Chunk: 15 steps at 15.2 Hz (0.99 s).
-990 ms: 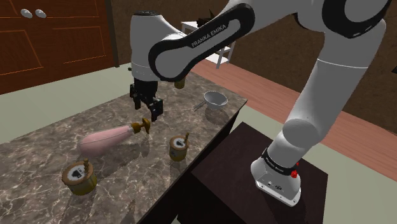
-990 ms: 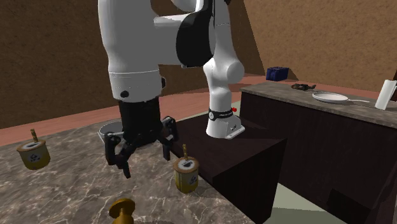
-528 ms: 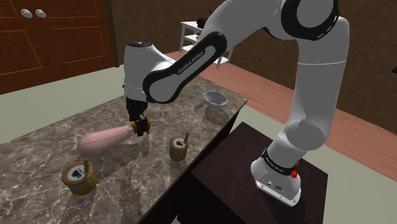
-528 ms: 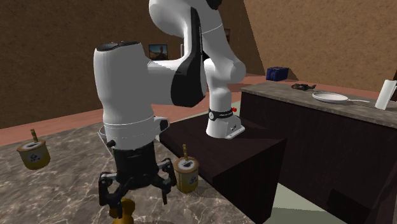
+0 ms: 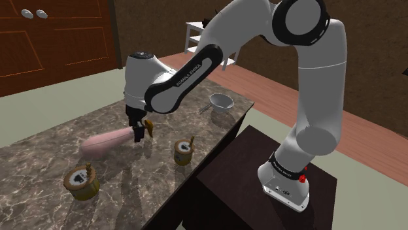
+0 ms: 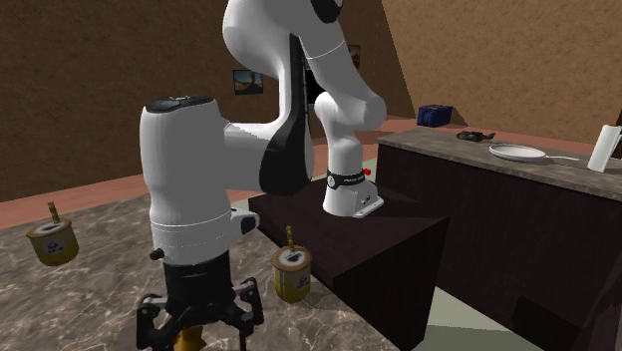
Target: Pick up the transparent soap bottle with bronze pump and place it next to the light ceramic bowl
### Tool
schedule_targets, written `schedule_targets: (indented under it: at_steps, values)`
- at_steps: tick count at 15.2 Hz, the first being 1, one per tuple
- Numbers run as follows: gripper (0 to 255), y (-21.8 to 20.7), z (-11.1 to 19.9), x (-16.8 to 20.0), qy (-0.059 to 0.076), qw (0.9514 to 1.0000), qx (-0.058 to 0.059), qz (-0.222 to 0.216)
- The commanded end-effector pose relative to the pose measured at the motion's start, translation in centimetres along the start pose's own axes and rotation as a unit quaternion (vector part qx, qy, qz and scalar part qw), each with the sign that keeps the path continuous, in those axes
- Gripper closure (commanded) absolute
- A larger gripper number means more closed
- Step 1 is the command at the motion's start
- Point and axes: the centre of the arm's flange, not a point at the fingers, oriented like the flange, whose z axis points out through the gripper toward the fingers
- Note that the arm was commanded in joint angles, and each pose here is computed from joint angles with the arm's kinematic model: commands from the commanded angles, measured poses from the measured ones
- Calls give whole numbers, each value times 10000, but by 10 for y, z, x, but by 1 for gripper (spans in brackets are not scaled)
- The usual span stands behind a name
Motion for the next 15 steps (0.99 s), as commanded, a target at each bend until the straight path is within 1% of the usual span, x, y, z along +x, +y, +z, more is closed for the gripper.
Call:
schedule_targets:
  at_steps: [1, 8, 9, 10, 11, 12, 13, 14, 15]
  values:
    - [0, 15, 31, 1, 110, 9997, -212, -44]
    - [0, 15, 31, 1, 110, 9997, -212, -44]
    - [255, 17, 36, -3, 112, 9997, -209, -44]
    - [255, 22, 26, 1, 108, 9997, -209, -44]
    - [255, 23, 31, 1, 110, 9997, -210, -42]
    - [255, 26, 35, -6, 112, 9997, -202, -45]
    - [255, 25, 35, -7, 113, 9997, -199, -42]
    - [255, 32, 29, -10, 116, 9997, -192, -45]
    - [255, 40, 30, -10, 120, 9997, -190, -49]
